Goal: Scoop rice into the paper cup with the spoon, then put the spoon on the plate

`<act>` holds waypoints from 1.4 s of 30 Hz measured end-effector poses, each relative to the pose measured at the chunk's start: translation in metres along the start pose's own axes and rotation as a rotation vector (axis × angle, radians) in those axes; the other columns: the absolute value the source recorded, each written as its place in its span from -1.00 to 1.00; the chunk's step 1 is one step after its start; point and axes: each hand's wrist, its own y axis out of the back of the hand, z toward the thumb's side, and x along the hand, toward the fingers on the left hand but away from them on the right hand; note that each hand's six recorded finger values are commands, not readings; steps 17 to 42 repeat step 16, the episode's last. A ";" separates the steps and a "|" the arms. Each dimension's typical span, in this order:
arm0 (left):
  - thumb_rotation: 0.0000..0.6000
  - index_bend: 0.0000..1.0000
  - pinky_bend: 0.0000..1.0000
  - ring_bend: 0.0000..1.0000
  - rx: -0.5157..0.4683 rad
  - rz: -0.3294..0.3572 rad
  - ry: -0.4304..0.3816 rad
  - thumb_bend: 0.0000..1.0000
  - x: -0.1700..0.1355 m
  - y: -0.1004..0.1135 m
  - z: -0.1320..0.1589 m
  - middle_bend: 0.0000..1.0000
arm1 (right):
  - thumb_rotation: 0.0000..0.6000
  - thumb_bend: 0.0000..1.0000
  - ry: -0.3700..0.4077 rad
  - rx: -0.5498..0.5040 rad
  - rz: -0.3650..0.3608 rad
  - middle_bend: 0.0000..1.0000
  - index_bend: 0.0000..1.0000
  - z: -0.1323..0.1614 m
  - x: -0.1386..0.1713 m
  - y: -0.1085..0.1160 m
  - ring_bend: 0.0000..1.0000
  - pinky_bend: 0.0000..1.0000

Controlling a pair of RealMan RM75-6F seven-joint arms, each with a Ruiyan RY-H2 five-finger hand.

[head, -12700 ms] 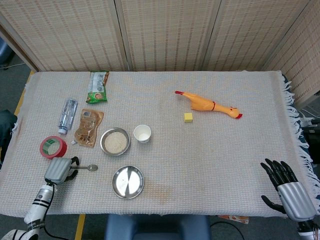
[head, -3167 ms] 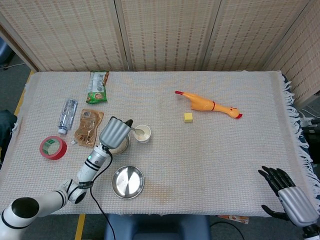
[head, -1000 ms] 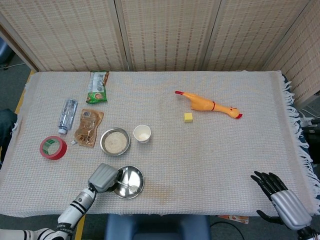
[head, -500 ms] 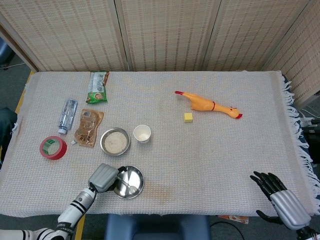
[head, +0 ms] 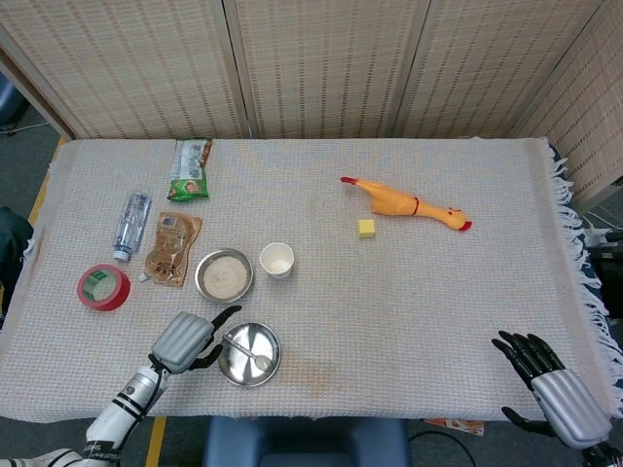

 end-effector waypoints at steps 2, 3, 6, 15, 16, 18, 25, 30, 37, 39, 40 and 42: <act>1.00 -1.00 -0.37 -0.79 -0.040 0.025 0.016 -0.15 -0.017 0.011 -0.015 -0.80 | 1.00 -0.76 -0.007 0.007 -0.010 -1.00 -1.00 -0.001 0.000 0.001 -1.00 -1.00; 1.00 -1.00 -0.46 -0.89 -0.056 0.039 0.027 -0.15 -0.026 0.016 -0.023 -0.89 | 1.00 -0.76 -0.011 0.013 -0.016 -1.00 -1.00 -0.002 -0.001 0.001 -1.00 -1.00; 1.00 -1.00 -0.66 -1.00 -0.120 0.115 0.084 -0.15 -0.058 0.031 -0.050 -1.00 | 1.00 -0.76 -0.027 0.029 -0.036 -1.00 -1.00 -0.004 -0.003 0.002 -1.00 -1.00; 1.00 -1.00 -0.76 -1.00 -0.114 0.369 0.315 -0.16 -0.160 0.050 -0.124 -1.00 | 1.00 -0.76 -0.058 0.072 -0.059 -1.00 -1.00 -0.005 -0.008 -0.002 -1.00 -1.00; 1.00 -1.00 -0.76 -1.00 -0.105 0.372 0.312 -0.16 -0.162 0.050 -0.124 -1.00 | 1.00 -0.76 -0.058 0.074 -0.056 -1.00 -1.00 -0.004 -0.008 -0.004 -1.00 -1.00; 1.00 -1.00 -0.76 -1.00 -0.105 0.372 0.312 -0.16 -0.162 0.050 -0.124 -1.00 | 1.00 -0.76 -0.058 0.074 -0.056 -1.00 -1.00 -0.004 -0.008 -0.004 -1.00 -1.00; 1.00 -1.00 -0.76 -1.00 -0.105 0.372 0.312 -0.16 -0.162 0.050 -0.124 -1.00 | 1.00 -0.76 -0.058 0.074 -0.056 -1.00 -1.00 -0.004 -0.008 -0.004 -1.00 -1.00; 1.00 -1.00 -0.76 -1.00 -0.105 0.372 0.312 -0.16 -0.162 0.050 -0.124 -1.00 | 1.00 -0.76 -0.058 0.074 -0.056 -1.00 -1.00 -0.004 -0.008 -0.004 -1.00 -1.00; 1.00 -1.00 -0.76 -1.00 -0.105 0.372 0.312 -0.16 -0.162 0.050 -0.124 -1.00 | 1.00 -0.76 -0.058 0.074 -0.056 -1.00 -1.00 -0.004 -0.008 -0.004 -1.00 -1.00; 1.00 -1.00 -0.76 -1.00 -0.105 0.372 0.312 -0.16 -0.162 0.050 -0.124 -1.00 | 1.00 -0.76 -0.058 0.074 -0.056 -1.00 -1.00 -0.004 -0.008 -0.004 -1.00 -1.00; 1.00 -1.00 -0.76 -1.00 -0.105 0.372 0.312 -0.16 -0.162 0.050 -0.124 -1.00 | 1.00 -0.76 -0.058 0.074 -0.056 -1.00 -1.00 -0.004 -0.008 -0.004 -1.00 -1.00; 1.00 -1.00 -0.76 -1.00 -0.105 0.372 0.312 -0.16 -0.162 0.050 -0.124 -1.00 | 1.00 -0.76 -0.058 0.074 -0.056 -1.00 -1.00 -0.004 -0.008 -0.004 -1.00 -1.00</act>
